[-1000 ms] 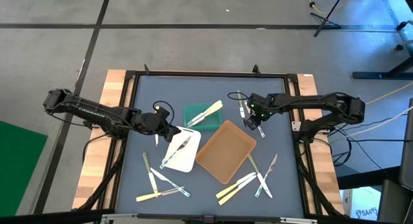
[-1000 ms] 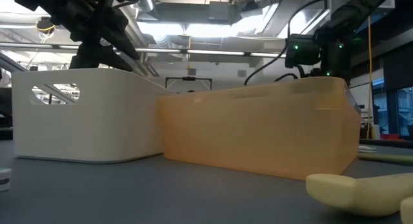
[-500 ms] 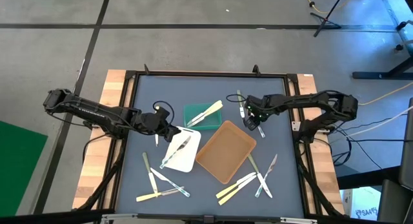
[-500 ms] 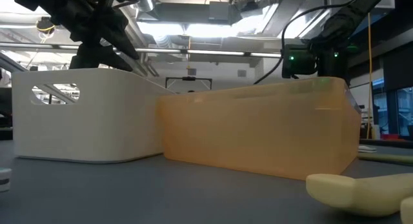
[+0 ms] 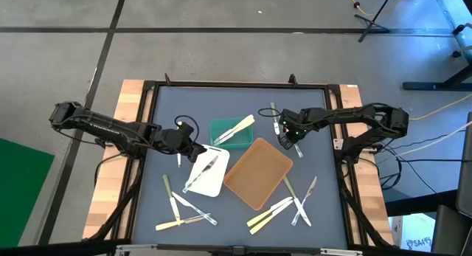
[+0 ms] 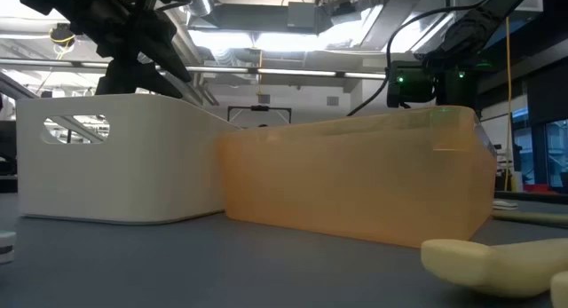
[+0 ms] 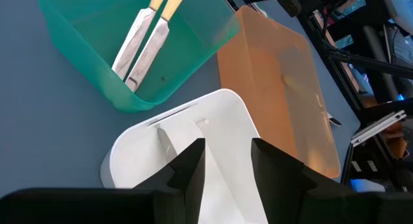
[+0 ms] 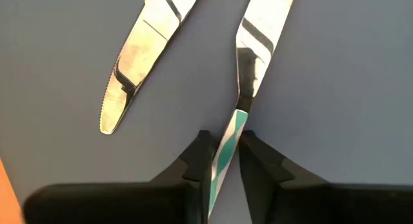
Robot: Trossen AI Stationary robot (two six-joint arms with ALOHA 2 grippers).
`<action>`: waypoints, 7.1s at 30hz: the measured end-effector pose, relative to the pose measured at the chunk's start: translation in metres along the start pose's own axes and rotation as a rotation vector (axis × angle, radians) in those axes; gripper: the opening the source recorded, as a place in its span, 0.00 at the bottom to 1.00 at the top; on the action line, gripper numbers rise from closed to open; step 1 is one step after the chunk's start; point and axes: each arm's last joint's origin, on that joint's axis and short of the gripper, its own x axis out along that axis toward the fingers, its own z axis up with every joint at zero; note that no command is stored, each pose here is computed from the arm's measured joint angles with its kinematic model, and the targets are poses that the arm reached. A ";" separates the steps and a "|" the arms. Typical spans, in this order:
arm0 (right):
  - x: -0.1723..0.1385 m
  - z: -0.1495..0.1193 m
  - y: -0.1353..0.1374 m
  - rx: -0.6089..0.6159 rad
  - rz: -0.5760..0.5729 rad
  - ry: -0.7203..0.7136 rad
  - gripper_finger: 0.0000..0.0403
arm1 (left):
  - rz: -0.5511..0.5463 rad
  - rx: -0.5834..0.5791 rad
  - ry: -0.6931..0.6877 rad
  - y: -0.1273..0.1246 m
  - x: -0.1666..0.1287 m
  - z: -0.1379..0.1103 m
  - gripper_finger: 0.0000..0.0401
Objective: Sort silverware by color (type)
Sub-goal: Put the blue patterned knife into the white bin
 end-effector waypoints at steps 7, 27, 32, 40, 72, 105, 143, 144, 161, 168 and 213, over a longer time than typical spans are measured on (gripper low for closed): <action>0.000 0.000 0.000 0.000 0.000 -0.004 0.07 | 0.000 0.000 0.000 0.000 0.000 0.000 0.30; 0.000 0.000 0.000 0.000 -0.005 -0.003 0.03 | 0.000 0.001 0.000 0.000 0.000 0.000 0.30; -0.002 0.002 0.001 -0.001 -0.008 0.001 0.02 | 0.000 0.001 0.000 0.000 0.000 0.000 0.30; -0.017 0.014 0.005 -0.035 -0.042 -0.024 0.02 | 0.000 0.001 -0.001 0.000 0.000 0.000 0.30; -0.094 0.077 -0.004 -0.075 -0.104 -0.232 0.02 | 0.047 0.004 -0.085 0.001 0.000 0.002 0.30; -0.189 0.146 0.033 -0.430 0.806 -1.105 0.02 | 0.016 0.599 -0.630 -0.036 -0.001 0.034 0.30; -0.178 0.121 0.135 -0.317 0.657 -1.374 0.02 | 0.020 0.494 -0.788 -0.030 0.039 0.058 0.41; -0.179 0.120 0.137 -0.309 0.653 -1.382 0.02 | 0.020 0.494 -0.787 -0.030 0.039 0.058 0.41; -0.172 0.118 0.152 -0.254 0.657 -1.441 0.02 | -0.013 0.517 -0.814 -0.029 0.037 0.065 0.41; -0.171 0.119 0.154 -0.247 0.660 -1.453 0.02 | 0.002 0.540 -0.808 -0.028 0.038 0.064 0.40; -0.169 0.122 0.150 -0.274 0.667 -1.437 0.27 | 0.003 0.526 -0.811 -0.028 0.038 0.064 0.09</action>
